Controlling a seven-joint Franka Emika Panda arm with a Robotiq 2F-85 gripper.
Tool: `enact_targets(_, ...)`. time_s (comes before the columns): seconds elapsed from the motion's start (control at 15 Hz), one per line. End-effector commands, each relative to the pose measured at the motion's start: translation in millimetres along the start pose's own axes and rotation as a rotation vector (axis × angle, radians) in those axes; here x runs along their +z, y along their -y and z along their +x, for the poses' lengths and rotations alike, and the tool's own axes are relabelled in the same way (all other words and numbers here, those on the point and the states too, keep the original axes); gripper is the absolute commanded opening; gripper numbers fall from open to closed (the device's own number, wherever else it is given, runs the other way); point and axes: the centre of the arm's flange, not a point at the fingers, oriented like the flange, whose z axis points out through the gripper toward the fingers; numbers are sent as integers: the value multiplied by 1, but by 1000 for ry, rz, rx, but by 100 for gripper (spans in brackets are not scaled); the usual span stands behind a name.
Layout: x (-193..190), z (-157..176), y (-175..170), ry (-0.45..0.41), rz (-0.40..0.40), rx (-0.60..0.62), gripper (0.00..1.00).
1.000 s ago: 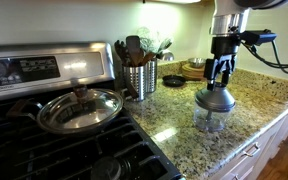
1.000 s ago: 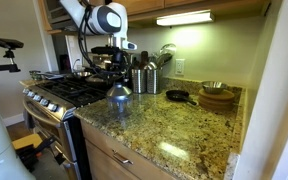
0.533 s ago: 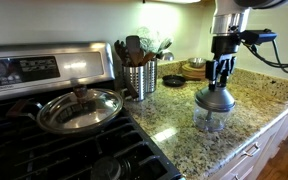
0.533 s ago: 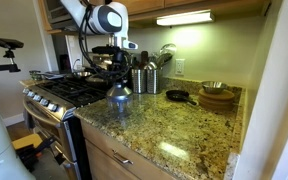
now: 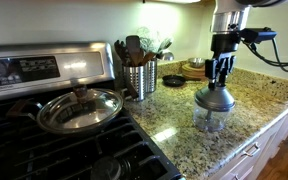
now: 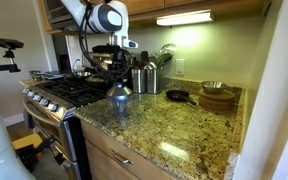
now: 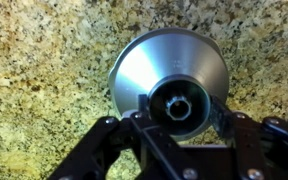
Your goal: Remove the grey lid from the food processor then remove the blades and place them on the countertop
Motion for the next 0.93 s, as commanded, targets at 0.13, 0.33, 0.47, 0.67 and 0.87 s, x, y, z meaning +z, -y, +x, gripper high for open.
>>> enact_targets(0.13, -23, -17, -1, -26, 6, 27, 35)
enact_targets(0.33, -41, -24, 4, -44, -8, 15, 35)
enact_targets(0.47, -56, -27, 8, -67, -14, 2, 35)
enact_targets(0.67, -78, -29, 19, -101, -13, -31, 35)
enact_targets(0.87, -91, -22, 42, -138, -5, -96, 35)
